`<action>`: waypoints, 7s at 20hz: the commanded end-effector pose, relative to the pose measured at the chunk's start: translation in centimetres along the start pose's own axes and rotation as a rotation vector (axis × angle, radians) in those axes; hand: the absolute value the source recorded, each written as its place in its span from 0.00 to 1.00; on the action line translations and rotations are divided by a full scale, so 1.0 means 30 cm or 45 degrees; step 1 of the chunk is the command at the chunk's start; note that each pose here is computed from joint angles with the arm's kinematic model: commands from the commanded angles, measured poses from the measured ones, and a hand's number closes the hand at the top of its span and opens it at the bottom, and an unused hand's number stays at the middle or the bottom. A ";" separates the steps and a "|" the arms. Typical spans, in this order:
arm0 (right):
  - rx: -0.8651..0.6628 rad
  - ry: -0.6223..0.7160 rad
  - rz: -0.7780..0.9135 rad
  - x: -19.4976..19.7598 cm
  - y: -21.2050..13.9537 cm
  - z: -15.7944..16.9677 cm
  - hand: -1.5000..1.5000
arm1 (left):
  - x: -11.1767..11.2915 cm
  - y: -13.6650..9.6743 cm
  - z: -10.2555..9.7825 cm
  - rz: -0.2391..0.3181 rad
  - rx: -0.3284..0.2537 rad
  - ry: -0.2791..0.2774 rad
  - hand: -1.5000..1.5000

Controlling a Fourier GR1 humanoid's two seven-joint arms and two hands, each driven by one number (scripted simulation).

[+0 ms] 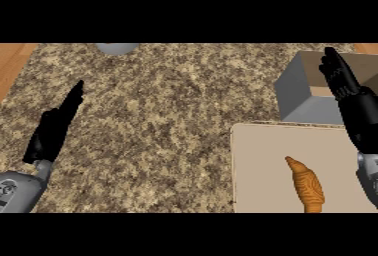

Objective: Pick the croissant from the tray and place it in the cardboard box

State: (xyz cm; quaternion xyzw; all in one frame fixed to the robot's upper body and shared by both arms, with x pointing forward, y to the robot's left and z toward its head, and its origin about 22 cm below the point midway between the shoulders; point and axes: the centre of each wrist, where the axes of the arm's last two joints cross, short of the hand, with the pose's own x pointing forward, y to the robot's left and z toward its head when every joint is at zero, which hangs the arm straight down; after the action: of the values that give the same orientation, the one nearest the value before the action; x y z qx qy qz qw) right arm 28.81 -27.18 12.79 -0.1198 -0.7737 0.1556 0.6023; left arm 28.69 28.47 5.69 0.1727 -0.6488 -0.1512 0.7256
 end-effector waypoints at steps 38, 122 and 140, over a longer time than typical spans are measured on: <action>0.012 0.877 0.795 0.152 -0.167 0.499 0.00 | -0.268 -0.199 0.100 0.407 0.187 0.148 0.50; 0.374 0.695 1.075 -0.203 0.193 0.323 1.00 | -0.250 -0.131 0.069 0.392 0.233 0.147 0.50; 0.582 -0.281 1.016 0.254 -0.057 0.568 1.00 | -0.304 -0.118 0.122 0.386 0.246 0.161 0.50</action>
State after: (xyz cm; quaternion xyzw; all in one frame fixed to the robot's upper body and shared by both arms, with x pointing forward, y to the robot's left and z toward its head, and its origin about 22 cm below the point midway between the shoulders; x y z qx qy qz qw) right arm 12.39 -28.11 12.53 -0.2644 -0.6323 0.5851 0.4334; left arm 25.05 28.51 -2.98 0.1531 -0.6306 0.0375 0.7599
